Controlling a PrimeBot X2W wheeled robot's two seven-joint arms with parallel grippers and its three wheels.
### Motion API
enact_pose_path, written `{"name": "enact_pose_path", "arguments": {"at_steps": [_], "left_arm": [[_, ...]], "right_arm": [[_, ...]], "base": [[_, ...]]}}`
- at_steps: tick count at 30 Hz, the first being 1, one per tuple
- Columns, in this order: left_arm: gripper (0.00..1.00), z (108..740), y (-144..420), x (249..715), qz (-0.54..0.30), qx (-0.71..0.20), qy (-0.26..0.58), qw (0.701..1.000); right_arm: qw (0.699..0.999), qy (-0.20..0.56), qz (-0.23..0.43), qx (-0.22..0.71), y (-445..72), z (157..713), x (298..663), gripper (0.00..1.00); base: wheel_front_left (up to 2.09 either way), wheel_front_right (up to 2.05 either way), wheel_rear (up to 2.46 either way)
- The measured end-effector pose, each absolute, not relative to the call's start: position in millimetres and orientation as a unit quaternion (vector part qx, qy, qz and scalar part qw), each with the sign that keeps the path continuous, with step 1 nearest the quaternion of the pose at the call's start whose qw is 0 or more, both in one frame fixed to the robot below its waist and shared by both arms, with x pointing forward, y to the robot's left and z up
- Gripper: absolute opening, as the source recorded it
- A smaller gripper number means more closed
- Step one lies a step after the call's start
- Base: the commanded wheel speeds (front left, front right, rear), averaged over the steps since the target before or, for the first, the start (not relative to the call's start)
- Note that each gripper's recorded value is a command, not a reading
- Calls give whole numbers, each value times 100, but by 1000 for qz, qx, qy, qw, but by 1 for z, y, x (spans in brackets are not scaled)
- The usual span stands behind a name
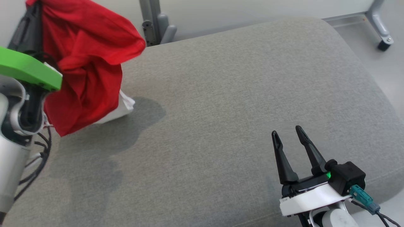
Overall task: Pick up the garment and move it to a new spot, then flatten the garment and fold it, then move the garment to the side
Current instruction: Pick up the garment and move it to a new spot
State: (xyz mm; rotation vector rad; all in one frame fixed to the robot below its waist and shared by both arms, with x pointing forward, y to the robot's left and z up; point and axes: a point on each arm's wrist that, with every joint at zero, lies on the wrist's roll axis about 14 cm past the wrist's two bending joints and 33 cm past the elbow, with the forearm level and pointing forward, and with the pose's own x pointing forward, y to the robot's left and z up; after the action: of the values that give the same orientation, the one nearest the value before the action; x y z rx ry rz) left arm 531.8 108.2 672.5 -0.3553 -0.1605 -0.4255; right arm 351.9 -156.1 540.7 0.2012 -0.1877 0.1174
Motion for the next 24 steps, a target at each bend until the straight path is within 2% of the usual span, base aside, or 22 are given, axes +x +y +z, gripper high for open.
{"name": "enact_pose_path", "arguments": {"at_steps": [14, 15, 16, 17, 19, 24], "left_arm": [[0, 535, -40, 516, -314, -233, 110, 914], [7, 525, -47, 513, -321, -233, 122, 910], [46, 515, -53, 511, -325, -235, 133, 906], [96, 507, -58, 509, -330, -237, 142, 903], [100, 496, -68, 506, -342, -236, 151, 897], [100, 496, -73, 505, -357, -251, 122, 891]], "right_arm": [[992, -92, -16, 90, -198, 540, 330, 100], [992, -88, -19, 89, -199, 538, 331, 100], [992, -85, -21, 89, -200, 536, 331, 100], [992, -81, -23, 89, -201, 534, 332, 100], [993, -73, -27, 89, -203, 529, 333, 100], [994, -57, -26, 86, -202, 520, 338, 100]], "base": [[0, 0, 0], [0, 0, 0], [0, 0, 0], [0, 0, 0], [0, 0, 0], [0, 0, 0]]}}
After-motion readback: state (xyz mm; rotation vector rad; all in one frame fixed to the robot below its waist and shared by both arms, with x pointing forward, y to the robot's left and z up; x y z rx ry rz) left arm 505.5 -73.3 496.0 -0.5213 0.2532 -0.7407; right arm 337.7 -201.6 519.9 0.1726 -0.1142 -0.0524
